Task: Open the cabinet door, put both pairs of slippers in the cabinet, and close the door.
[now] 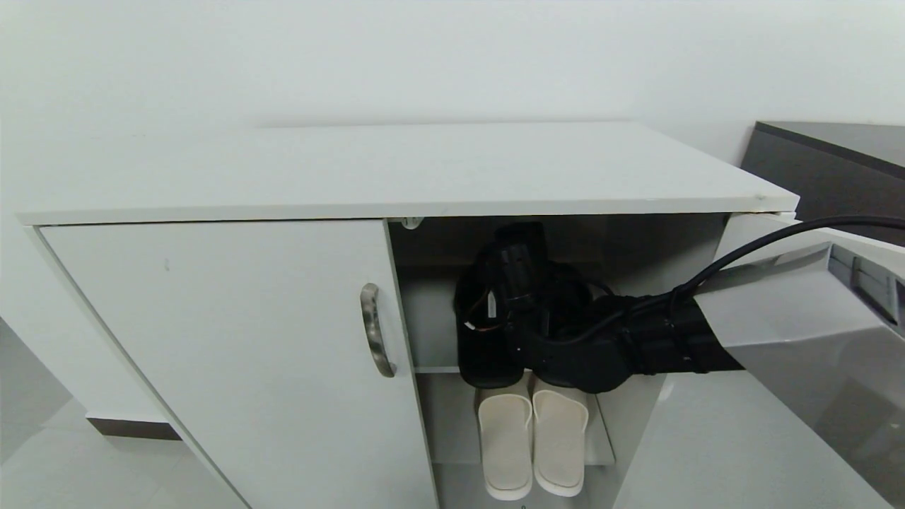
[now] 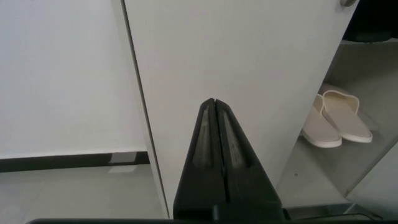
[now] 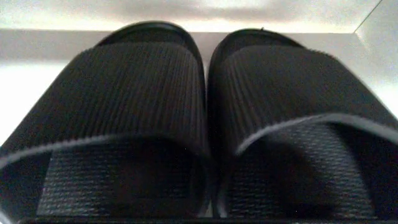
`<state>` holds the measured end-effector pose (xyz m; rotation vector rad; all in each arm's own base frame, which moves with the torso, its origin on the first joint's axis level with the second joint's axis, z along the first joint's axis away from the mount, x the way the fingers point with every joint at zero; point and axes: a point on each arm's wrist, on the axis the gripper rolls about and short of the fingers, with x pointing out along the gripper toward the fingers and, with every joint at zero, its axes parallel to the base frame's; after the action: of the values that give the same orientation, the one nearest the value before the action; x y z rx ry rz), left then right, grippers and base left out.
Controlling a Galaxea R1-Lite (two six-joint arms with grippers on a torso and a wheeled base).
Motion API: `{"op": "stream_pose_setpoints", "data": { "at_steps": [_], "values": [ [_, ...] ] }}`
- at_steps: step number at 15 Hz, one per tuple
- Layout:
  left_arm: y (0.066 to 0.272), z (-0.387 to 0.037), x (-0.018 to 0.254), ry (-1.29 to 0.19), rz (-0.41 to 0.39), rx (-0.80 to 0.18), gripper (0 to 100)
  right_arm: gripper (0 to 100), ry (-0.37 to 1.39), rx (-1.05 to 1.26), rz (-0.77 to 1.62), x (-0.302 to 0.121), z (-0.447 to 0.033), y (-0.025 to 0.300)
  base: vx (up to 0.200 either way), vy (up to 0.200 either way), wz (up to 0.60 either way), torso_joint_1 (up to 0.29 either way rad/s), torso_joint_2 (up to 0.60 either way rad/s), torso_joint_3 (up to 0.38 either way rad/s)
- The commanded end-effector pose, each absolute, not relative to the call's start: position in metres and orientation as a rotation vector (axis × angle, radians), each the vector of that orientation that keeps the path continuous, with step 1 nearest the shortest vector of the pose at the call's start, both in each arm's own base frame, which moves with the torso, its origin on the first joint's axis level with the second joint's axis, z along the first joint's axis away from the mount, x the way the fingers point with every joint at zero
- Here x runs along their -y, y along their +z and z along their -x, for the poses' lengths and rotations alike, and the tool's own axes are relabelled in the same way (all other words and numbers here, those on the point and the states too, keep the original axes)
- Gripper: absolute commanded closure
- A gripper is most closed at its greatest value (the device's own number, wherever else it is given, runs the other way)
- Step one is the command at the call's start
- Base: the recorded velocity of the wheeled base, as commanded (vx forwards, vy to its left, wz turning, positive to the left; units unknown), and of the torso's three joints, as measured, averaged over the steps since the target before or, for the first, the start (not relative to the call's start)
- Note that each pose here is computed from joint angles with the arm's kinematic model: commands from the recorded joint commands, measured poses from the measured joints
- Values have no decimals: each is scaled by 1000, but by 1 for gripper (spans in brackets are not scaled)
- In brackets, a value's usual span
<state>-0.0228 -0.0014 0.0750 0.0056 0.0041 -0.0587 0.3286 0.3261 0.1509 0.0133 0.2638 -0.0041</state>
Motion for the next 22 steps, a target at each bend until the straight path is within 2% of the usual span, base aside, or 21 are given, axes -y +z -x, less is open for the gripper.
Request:
{"op": "stream_pose_setpoints", "data": {
  "at_steps": [1,6,10,12,14,15,22],
  "values": [
    [75,23,1,-58,-6,-6,100,0,-6,-273,-4,-322,-324,151,0,0,0,0,0,0],
    [75,23,1,-58,-6,-6,100,0,68,-216,-51,-291,-281,174,0,0,0,0,0,0],
    [75,23,1,-58,-6,-6,100,0,173,-171,-22,-280,-253,159,0,0,0,0,0,0],
    [75,23,1,-58,-6,-6,100,0,225,-154,-39,-275,-240,165,0,0,0,0,0,0],
    [75,23,1,-58,-6,-6,100,0,338,-161,-49,-264,-219,173,-200,0,0,7,0,2],
    [75,23,1,-58,-6,-6,100,100,347,-161,-50,-262,-217,174,-200,0,0,7,2,-7],
    [75,23,1,-58,-6,-6,100,100,495,-160,-60,-255,-177,180,-200,0,0,1,4,1]
  ]
}}
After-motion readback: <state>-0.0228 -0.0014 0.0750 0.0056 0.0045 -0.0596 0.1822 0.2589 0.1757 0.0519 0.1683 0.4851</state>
